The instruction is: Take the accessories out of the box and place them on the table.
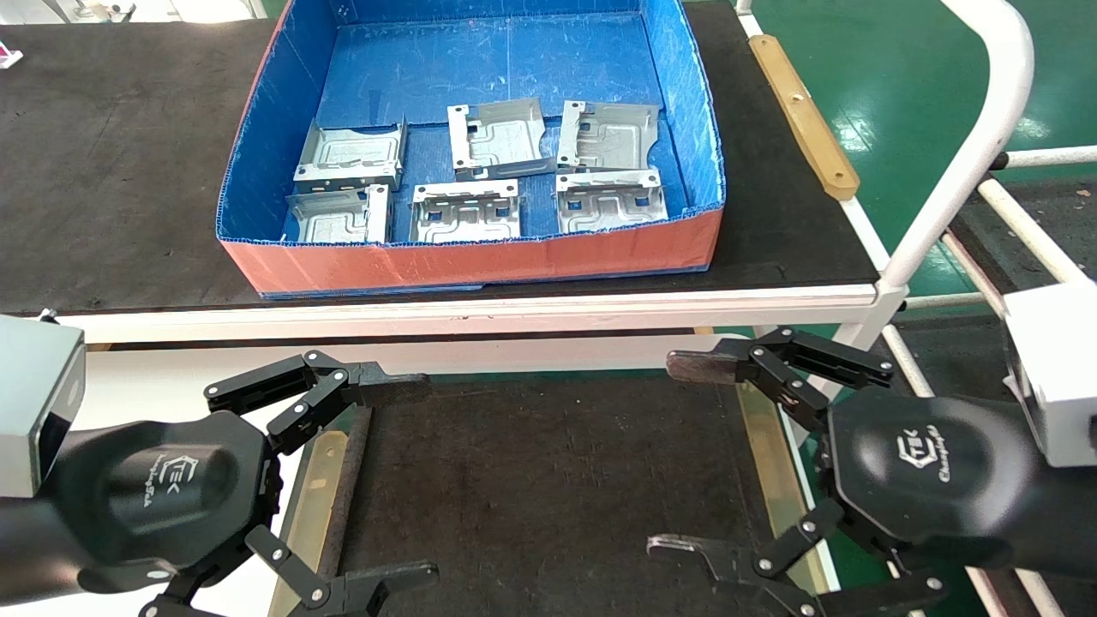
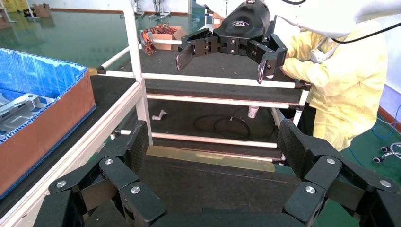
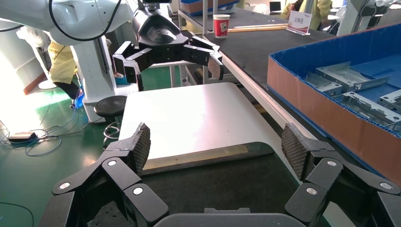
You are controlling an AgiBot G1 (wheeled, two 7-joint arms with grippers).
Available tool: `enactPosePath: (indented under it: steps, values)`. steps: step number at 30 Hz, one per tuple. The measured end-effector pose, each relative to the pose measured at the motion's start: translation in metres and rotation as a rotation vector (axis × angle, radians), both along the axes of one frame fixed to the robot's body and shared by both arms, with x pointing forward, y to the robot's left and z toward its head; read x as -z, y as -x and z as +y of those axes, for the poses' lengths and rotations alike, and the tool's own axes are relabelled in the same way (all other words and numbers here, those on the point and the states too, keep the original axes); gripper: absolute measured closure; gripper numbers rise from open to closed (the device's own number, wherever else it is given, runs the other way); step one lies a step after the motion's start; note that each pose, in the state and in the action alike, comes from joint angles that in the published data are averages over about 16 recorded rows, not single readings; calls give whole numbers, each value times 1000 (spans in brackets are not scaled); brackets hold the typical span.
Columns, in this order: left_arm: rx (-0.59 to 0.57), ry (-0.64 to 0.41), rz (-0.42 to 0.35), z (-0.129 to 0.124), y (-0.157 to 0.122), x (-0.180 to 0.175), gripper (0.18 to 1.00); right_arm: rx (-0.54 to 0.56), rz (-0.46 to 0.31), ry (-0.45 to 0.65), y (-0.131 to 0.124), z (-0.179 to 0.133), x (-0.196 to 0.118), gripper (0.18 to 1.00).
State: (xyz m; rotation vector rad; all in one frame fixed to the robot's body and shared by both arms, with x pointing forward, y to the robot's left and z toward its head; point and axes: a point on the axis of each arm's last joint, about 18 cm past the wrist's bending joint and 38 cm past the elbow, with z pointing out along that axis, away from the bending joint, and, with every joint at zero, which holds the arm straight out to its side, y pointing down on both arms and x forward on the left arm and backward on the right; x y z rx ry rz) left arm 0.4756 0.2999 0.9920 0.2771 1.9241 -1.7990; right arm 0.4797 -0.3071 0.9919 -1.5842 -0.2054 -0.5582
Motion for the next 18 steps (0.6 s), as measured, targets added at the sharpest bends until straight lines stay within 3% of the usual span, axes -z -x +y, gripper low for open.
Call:
enactPosePath:
  steps: [18]
  values:
    - [0,0,0,0,0,0,184,0,0,0,0,0,0,178]
